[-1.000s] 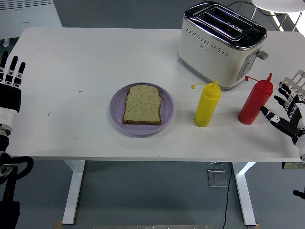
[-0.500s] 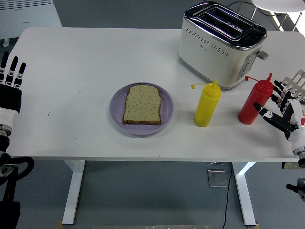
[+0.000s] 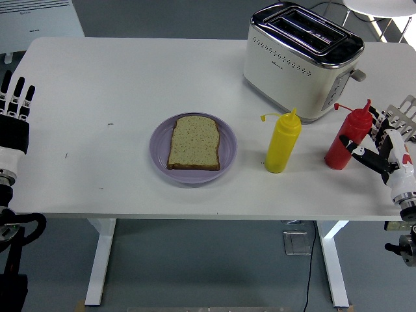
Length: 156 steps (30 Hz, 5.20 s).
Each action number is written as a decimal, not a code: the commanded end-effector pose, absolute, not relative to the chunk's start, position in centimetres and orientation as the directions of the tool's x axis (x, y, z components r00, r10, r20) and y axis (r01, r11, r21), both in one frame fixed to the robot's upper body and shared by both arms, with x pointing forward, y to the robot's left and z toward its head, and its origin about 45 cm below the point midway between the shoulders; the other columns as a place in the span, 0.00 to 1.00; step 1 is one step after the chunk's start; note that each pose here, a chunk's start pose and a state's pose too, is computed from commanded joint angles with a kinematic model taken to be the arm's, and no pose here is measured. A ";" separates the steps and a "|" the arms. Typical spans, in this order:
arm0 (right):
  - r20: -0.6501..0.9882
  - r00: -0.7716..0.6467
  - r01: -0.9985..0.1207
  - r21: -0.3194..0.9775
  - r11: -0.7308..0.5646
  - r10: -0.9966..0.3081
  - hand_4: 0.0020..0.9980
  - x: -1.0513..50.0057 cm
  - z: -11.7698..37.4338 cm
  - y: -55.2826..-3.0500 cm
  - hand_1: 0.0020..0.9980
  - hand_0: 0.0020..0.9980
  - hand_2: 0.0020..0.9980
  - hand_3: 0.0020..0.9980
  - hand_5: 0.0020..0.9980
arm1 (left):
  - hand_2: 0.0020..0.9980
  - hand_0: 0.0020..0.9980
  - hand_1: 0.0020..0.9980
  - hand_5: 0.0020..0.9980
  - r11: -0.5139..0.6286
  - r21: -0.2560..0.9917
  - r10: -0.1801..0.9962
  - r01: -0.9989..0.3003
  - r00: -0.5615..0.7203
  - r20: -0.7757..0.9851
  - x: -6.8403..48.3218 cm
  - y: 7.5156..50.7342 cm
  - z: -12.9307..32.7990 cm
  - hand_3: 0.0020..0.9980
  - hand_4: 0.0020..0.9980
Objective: Pick up the cup,pour liquid into bread,place the cup on the desk
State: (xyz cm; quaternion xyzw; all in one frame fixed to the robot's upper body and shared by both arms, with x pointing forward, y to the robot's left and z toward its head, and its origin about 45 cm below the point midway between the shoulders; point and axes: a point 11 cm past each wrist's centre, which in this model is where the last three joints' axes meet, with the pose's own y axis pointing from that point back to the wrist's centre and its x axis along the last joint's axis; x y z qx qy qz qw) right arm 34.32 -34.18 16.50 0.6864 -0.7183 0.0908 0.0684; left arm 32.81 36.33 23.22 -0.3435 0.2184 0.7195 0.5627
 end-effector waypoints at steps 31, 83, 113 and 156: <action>0.193 -0.084 -0.996 -0.037 0.078 -0.978 0.81 35.9 15.7 -33.0 0.66 0.78 0.64 0.71 0.20 | 0.82 0.81 0.80 1.00 -0.273 -0.071 0.657 -0.959 -0.132 -0.742 32.8 36.3 23.1 0.75 0.49; 0.064 -0.128 -0.989 -0.089 0.122 -0.990 0.51 37.0 18.6 -33.0 0.26 0.28 0.37 0.48 0.00 | 0.82 0.81 0.79 1.00 -0.278 -0.070 0.657 -0.958 -0.136 -0.741 32.9 36.4 23.1 0.74 0.49; 0.245 -0.057 -0.933 -0.358 -0.036 -0.968 0.49 39.2 34.3 -32.6 0.26 0.23 0.37 0.48 0.02 | 0.82 0.81 0.79 1.00 -0.288 -0.074 0.658 -0.955 -0.141 -0.740 32.8 36.9 23.3 0.74 0.49; 0.897 -0.441 -0.755 -0.381 -0.533 -0.018 0.45 41.7 38.9 -18.1 0.26 0.22 0.36 0.48 0.05 | 0.81 0.81 0.78 1.00 -0.290 -0.067 0.650 -0.955 -0.146 -0.746 32.7 36.8 23.1 0.73 0.49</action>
